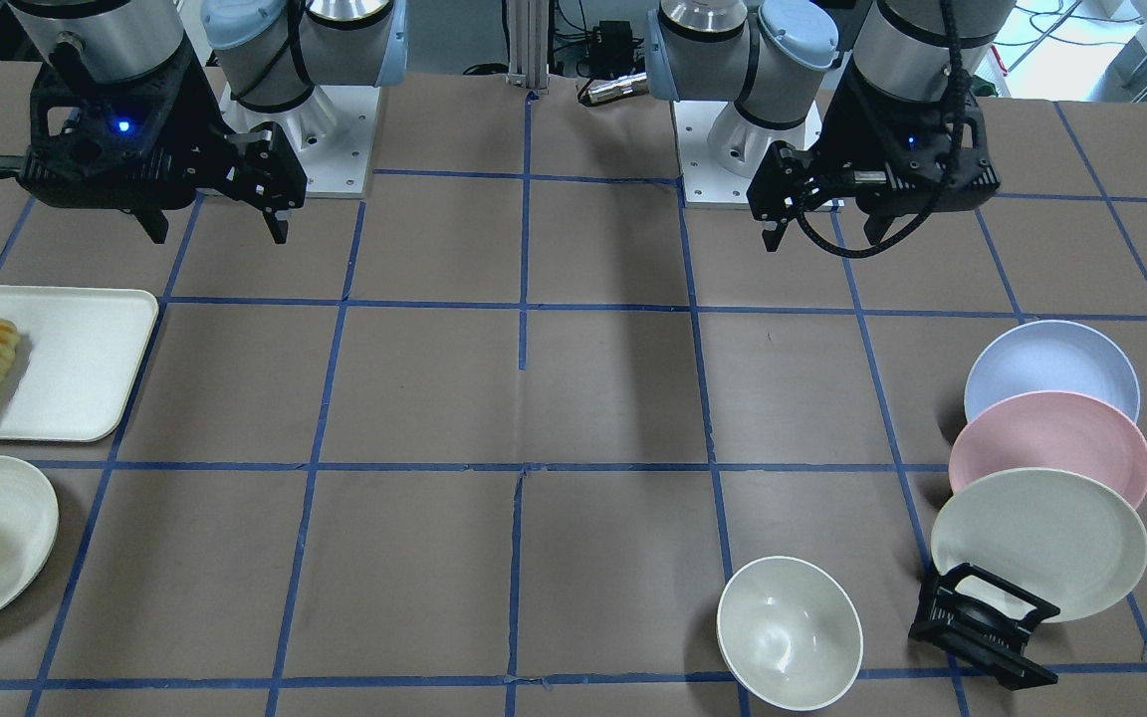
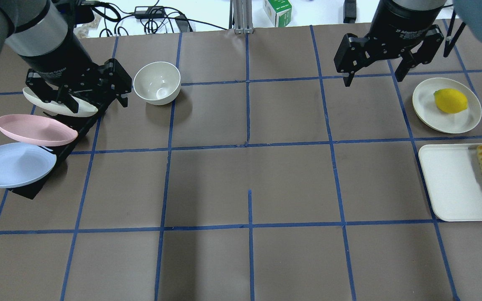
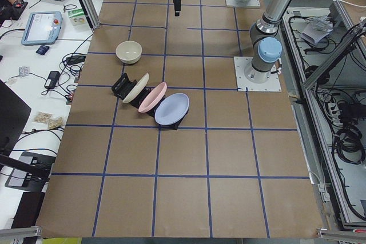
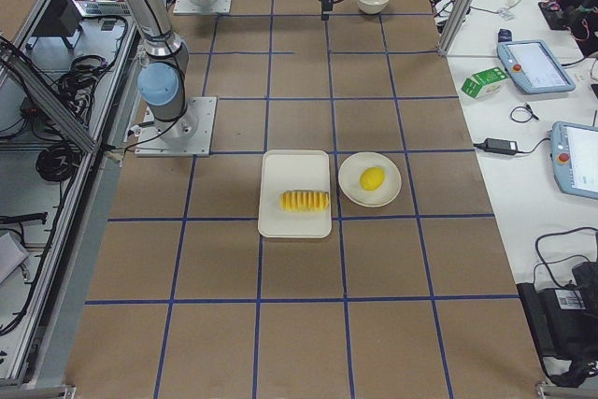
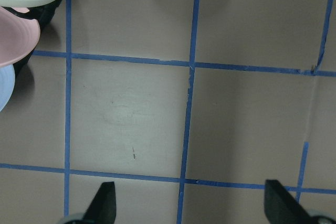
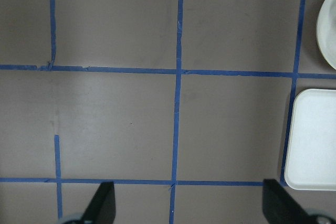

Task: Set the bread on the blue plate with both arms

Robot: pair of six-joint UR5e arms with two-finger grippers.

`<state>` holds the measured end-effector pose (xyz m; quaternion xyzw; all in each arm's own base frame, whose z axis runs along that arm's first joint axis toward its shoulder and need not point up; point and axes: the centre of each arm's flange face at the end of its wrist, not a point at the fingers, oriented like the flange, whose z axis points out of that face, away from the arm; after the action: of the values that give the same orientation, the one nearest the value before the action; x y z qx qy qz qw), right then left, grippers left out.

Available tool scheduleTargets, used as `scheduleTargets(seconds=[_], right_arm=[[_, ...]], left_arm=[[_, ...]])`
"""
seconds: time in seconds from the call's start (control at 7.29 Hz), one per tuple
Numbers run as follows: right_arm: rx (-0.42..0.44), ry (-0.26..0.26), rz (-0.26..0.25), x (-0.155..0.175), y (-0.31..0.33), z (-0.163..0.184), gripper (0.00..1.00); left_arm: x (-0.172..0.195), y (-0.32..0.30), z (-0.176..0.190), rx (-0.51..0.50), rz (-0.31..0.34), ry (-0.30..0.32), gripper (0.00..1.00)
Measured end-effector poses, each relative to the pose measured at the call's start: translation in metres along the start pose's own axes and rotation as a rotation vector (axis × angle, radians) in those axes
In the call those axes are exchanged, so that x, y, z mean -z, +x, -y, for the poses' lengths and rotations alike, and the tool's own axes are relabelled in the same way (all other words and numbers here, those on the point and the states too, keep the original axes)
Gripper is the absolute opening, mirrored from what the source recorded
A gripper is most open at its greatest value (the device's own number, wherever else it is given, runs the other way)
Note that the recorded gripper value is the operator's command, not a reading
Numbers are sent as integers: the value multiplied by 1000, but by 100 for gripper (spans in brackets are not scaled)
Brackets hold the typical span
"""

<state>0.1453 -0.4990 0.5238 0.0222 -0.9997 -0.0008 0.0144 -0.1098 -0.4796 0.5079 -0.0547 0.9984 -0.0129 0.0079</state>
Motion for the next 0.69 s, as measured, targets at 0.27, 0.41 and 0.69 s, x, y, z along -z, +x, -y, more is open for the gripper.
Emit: scheduleTargets(seconds=[0.27, 0.41, 0.69], right_arm=[[0, -1, 0, -1, 0, 0, 100], [-1, -4, 0, -3, 0, 0, 100], [-2, -12, 0, -7, 0, 0, 100]], left_arm=[[0, -7, 0, 14, -1, 0, 100], [-1, -8, -1, 16, 1, -2, 100], [1, -15, 2, 31, 4, -6, 100]])
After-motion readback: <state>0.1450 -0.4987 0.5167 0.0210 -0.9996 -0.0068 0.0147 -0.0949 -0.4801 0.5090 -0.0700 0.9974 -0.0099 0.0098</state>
